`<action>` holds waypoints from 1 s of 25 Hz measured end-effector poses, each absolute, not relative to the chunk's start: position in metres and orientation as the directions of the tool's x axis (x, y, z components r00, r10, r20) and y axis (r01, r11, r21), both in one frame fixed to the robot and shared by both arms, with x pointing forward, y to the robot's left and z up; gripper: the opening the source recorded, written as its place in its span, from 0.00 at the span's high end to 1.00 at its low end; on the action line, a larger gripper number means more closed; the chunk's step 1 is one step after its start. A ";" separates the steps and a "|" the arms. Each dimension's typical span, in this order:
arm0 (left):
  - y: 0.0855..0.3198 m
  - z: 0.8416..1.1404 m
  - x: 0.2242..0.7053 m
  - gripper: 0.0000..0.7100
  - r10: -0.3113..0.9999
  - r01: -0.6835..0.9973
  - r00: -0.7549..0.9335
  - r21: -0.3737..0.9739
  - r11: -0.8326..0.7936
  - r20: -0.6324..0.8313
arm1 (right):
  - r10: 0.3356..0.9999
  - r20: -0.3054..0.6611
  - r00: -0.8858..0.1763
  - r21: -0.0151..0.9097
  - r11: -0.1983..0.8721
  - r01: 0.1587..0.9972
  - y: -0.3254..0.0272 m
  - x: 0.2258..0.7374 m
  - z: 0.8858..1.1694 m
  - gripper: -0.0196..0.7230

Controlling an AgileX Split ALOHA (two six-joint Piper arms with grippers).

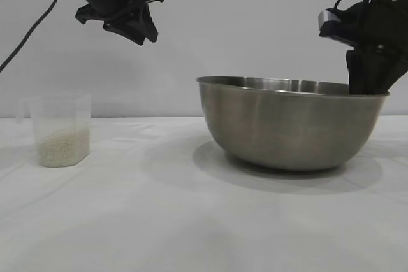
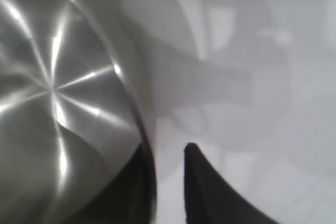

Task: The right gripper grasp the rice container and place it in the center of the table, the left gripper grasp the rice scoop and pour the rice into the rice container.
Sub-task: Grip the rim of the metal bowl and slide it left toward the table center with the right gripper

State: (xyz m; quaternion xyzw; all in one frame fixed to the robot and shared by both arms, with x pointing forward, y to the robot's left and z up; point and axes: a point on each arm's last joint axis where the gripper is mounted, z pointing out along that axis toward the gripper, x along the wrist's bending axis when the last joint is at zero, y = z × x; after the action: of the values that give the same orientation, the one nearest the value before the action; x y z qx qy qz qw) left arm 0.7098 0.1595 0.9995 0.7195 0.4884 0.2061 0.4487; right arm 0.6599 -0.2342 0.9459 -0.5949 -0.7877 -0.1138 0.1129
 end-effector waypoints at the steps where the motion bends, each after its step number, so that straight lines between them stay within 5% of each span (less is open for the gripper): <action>1: 0.159 0.999 0.710 0.77 0.887 0.518 0.441 0.847 -0.124 -0.139 | 0.910 0.313 -0.274 0.045 0.274 0.961 -0.230 0.660 0.944 0.97; 13: 0.158 0.998 0.708 0.77 0.881 0.532 0.449 0.837 -0.128 -0.151 | 0.855 0.313 -0.414 0.102 0.404 0.909 -0.157 0.648 0.943 0.97; 19: 0.158 0.998 0.707 0.77 0.876 0.540 0.454 0.832 -0.127 -0.161 | 0.854 0.298 -0.426 0.143 0.401 0.905 -0.157 0.648 0.953 0.52; 22: 0.158 0.998 0.707 0.77 0.877 0.541 0.453 0.831 -0.125 -0.163 | 0.849 0.278 -0.449 0.207 0.403 0.891 -0.159 0.645 0.980 0.42; 25: 0.158 1.001 0.707 0.77 0.877 0.537 0.452 0.835 -0.122 -0.163 | 0.848 0.255 -0.465 0.290 0.392 0.873 -0.160 0.641 1.008 0.43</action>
State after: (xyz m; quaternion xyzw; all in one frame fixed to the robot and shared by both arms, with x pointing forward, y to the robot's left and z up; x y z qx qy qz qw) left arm 0.7067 0.1579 1.0012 0.7246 0.4878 0.1894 0.4485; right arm 0.6407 -0.1602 1.0078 -0.5160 -0.8336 -0.1943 0.0327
